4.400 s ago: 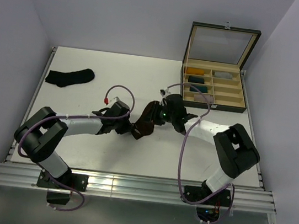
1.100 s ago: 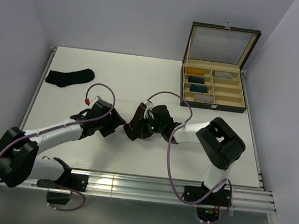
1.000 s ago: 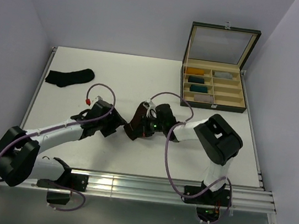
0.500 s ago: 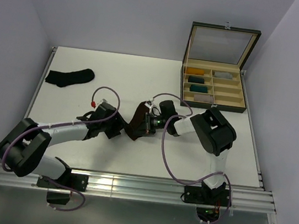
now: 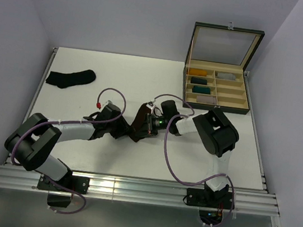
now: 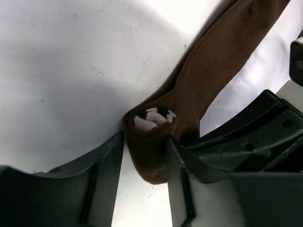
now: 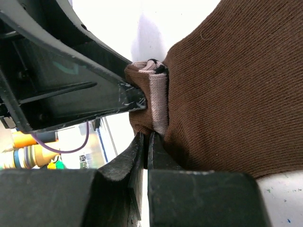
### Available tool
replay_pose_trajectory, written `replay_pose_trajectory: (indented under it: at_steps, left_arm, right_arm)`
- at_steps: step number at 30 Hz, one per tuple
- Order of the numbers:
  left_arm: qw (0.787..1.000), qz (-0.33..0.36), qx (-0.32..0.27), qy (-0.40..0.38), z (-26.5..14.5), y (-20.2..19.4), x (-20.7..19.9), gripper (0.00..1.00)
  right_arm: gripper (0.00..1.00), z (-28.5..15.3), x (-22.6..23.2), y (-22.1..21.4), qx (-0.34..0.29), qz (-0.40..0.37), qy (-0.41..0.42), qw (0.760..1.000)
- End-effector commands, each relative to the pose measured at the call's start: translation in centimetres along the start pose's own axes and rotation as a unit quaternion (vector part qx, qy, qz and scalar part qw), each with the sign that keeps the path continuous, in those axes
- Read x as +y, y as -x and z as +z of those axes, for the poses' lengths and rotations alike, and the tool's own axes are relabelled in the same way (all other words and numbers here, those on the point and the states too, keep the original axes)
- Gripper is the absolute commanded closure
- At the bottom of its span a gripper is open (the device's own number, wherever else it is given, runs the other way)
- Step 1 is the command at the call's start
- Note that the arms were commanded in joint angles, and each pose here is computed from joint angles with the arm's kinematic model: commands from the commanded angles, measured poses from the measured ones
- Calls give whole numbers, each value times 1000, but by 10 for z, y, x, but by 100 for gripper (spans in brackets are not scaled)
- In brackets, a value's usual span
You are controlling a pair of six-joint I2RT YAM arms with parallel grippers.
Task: Roll the socks
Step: Roll the sock at the center of the board.
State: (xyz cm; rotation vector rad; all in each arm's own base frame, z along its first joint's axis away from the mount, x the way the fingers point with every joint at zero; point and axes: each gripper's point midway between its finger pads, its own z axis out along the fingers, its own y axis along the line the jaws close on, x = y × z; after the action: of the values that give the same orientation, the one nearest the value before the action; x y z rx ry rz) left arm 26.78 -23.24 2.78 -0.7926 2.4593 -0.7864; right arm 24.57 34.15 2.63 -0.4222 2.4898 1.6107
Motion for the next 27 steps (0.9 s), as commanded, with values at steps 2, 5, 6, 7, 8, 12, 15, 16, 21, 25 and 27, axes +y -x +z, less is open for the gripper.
replay_pose_trajectory:
  at_steps: [2, 5, 6, 7, 8, 12, 15, 16, 21, 25, 27]
  left_arm:
    - [999, 5, -11, 35, 10, 0, 19, 61]
    - [999, 4, -6, 42, 12, -2, 25, 75]
    - [999, 6, -4, 45, 12, -4, 26, 78]
    - [999, 9, -2, 50, 12, -4, 27, 82]
    - [998, 12, -2, 54, 11, -4, 28, 89]
    - [997, 31, 3, 68, 8, -3, 27, 99]
    - [996, 47, 9, 75, 4, -2, 26, 100]
    - [996, 55, 9, 72, 3, 0, 20, 100]
    - [992, 79, 25, 90, -1, 0, 17, 100]
    - [991, 93, 30, 89, -3, 2, 8, 100]
    - [990, 98, 34, 91, -2, 2, 7, 100]
  right_arm:
    - [100, -3, -25, -9, 3, 14, -52, 999]
    - [94, -11, -19, 0, -18, -16, -70, 997]
    - [92, -13, -18, 0, -21, -22, -79, 996]
    - [84, -17, -15, 2, -27, -42, -86, 995]
    - [80, -19, -14, 2, -32, -55, -97, 993]
    - [62, -42, 19, 19, -100, -154, -137, 973]
    - [55, -51, 25, 27, -143, -227, -204, 941]
    - [53, -61, 33, 38, -176, -266, -229, 920]
    - [49, -59, 47, 31, -206, -365, -284, 862]
    - [47, -43, 55, 17, -199, -425, -314, 825]
    - [47, -37, 53, 17, -197, -441, -333, 810]
